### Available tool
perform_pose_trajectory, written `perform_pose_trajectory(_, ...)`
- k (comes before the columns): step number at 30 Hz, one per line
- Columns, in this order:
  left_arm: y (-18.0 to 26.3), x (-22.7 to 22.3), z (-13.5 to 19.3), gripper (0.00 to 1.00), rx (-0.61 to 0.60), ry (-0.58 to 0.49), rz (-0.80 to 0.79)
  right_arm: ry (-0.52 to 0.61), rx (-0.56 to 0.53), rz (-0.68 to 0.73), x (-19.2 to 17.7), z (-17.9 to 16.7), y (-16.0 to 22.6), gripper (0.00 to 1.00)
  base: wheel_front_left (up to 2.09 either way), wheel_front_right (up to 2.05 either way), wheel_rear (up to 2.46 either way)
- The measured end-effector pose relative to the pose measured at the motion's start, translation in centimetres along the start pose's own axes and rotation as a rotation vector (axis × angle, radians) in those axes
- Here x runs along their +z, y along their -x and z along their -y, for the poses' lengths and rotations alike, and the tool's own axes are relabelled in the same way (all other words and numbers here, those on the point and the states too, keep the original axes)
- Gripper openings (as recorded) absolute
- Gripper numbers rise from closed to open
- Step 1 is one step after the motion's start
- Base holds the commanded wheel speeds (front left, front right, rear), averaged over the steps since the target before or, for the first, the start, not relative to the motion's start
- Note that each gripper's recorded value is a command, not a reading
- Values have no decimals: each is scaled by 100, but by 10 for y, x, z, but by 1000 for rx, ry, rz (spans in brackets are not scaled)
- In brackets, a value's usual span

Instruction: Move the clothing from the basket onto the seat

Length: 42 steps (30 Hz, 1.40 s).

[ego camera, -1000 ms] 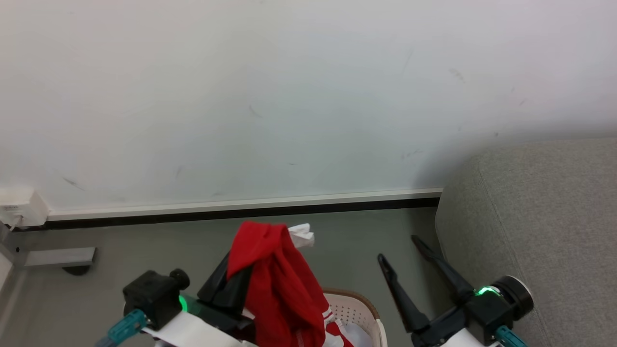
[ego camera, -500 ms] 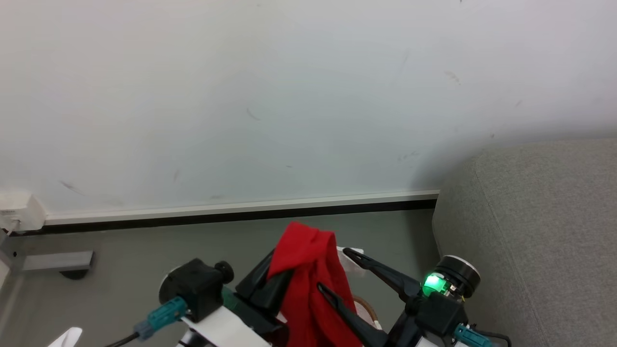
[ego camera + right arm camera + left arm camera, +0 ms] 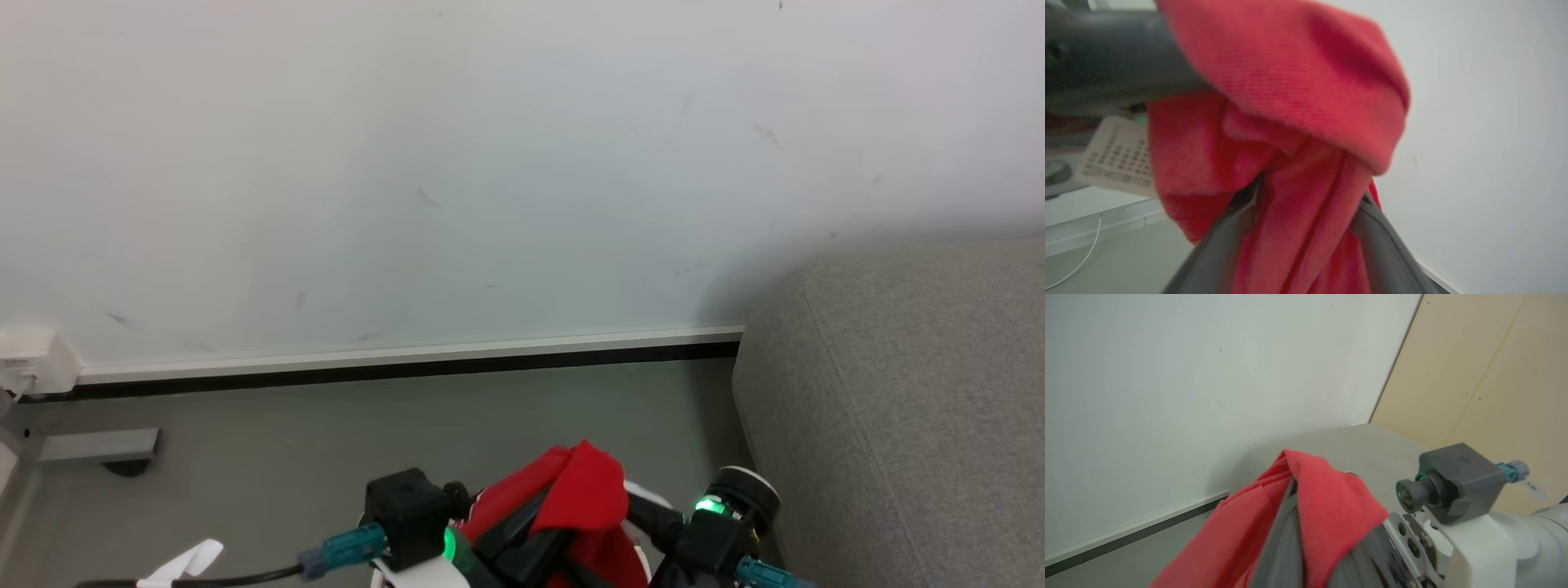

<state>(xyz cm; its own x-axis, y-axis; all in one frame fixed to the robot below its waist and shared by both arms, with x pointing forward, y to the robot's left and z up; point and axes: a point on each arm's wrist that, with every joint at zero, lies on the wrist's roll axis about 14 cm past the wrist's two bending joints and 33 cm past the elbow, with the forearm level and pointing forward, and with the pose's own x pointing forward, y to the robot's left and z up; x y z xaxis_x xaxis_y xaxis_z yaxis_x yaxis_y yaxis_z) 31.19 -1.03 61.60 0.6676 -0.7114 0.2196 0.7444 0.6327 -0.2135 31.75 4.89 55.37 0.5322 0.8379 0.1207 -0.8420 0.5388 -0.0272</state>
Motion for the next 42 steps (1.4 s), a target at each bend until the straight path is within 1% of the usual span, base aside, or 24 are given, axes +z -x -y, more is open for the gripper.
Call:
perform_pose_trajectory(3, 0, -5, 2, 0, -15, 13, -10, -35, -1, -10, -4, -2, 1, 0, 0, 0, 0)
perform_pose_trajectory(8, 0, -18, -8, 1, -6, -9, -42, -50, -60, 4, 0, 15, 6, 0, 0, 0, 0)
perform_pose_trajectory(9, 0, -20, -9, 24, -5, -8, -42, -51, -75, 6, 1, 20, 7, 0, 0, 0, 0)
perform_pose_trajectory(10, -1, -22, -10, 49, -5, -11, -39, -52, -92, 9, 1, 24, 9, 0, 0, 0, 0)
perform_pose_trajectory(11, -2, -24, -10, 89, -4, -14, -40, -56, -111, 13, 2, 29, 12, 0, 0, 0, 0)
perform_pose_trajectory(12, -3, -27, -11, 100, -5, -13, -44, -61, -131, 17, 2, 34, 15, 0, 0, 0, 0)
perform_pose_trajectory(14, -5, -32, -13, 100, -2, -16, -52, -63, -171, 17, 1, 44, 21, 0, 0, 0, 0)
perform_pose_trajectory(20, -17, -47, -8, 100, -30, -6, -65, -22, -307, 31, 9, 84, 49, 0, 0, 0, 0)
perform_pose_trajectory(25, -33, -59, 4, 100, -85, 12, -78, 13, -418, 46, 18, 109, 78, 0, 0, 0, 0)
perform_pose_trajectory(29, -45, -69, 14, 100, -140, 6, -95, 51, -507, 53, 25, 127, 104, 0, 0, 0, 0)
perform_pose_trajectory(36, -62, -86, 36, 100, -231, 32, -125, 93, -653, 68, 38, 148, 150, 0, 0, 0, 0)
perform_pose_trajectory(42, -70, -93, 45, 100, -274, 43, -136, 108, -735, 84, 44, 157, 173, 0, 0, 0, 0)
